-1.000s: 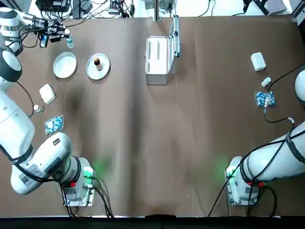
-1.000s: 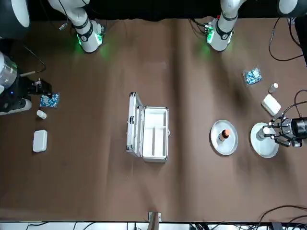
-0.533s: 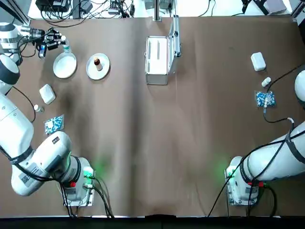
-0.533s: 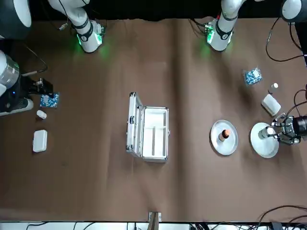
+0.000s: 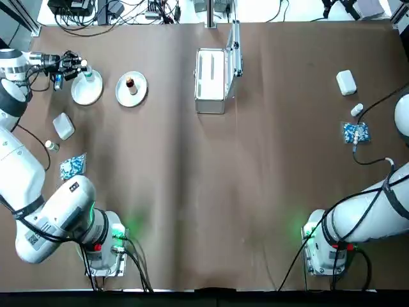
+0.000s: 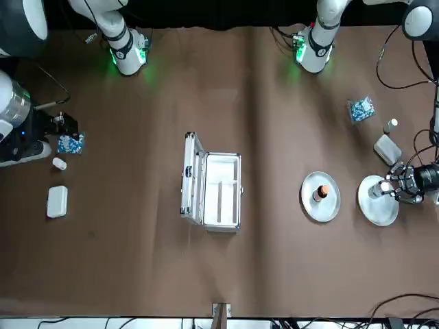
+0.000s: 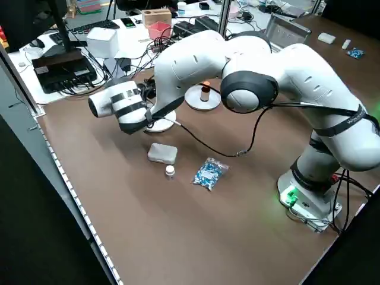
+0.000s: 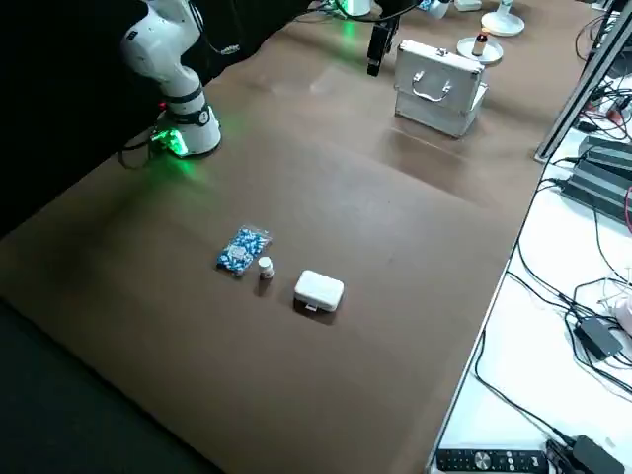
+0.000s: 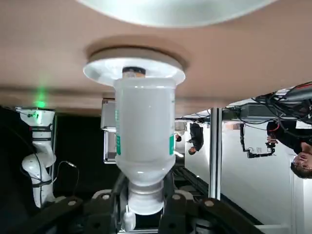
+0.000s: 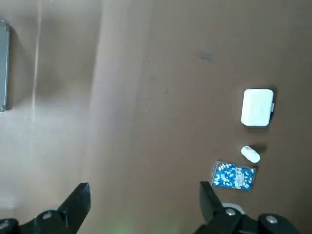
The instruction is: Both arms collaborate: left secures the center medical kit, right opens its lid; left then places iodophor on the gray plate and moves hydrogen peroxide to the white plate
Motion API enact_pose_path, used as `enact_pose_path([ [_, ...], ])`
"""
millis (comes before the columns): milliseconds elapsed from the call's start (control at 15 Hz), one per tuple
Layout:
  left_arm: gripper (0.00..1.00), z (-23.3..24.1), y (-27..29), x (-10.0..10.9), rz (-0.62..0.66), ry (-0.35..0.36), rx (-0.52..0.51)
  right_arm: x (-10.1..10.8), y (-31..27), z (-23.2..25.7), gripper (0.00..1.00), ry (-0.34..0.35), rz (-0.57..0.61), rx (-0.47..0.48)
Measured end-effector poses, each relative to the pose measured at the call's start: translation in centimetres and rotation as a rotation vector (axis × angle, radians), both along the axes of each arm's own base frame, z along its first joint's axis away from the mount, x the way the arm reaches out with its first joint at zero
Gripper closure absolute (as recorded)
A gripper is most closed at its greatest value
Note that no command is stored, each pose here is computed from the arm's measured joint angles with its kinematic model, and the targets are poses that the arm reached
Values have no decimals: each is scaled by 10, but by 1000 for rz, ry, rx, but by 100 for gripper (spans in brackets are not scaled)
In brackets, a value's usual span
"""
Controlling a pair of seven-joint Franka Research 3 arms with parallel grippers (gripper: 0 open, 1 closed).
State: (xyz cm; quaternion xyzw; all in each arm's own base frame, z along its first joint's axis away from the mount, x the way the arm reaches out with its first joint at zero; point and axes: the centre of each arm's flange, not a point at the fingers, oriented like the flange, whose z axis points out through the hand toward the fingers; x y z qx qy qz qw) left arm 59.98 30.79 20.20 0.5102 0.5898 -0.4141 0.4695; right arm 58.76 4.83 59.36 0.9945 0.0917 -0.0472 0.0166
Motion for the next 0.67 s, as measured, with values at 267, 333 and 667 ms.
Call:
enact_pose_path([
  [267, 67, -22, 17, -8, 48, -1, 26, 0, 1, -2, 1, 4, 2, 0],
  [333, 67, -27, 22, -10, 61, -3, 30, 1, 2, -3, 1, 6, 3, -1],
  [667, 67, -55, 40, -27, 82, -62, 29, 2, 7, -7, 1, 13, 12, -1],
])
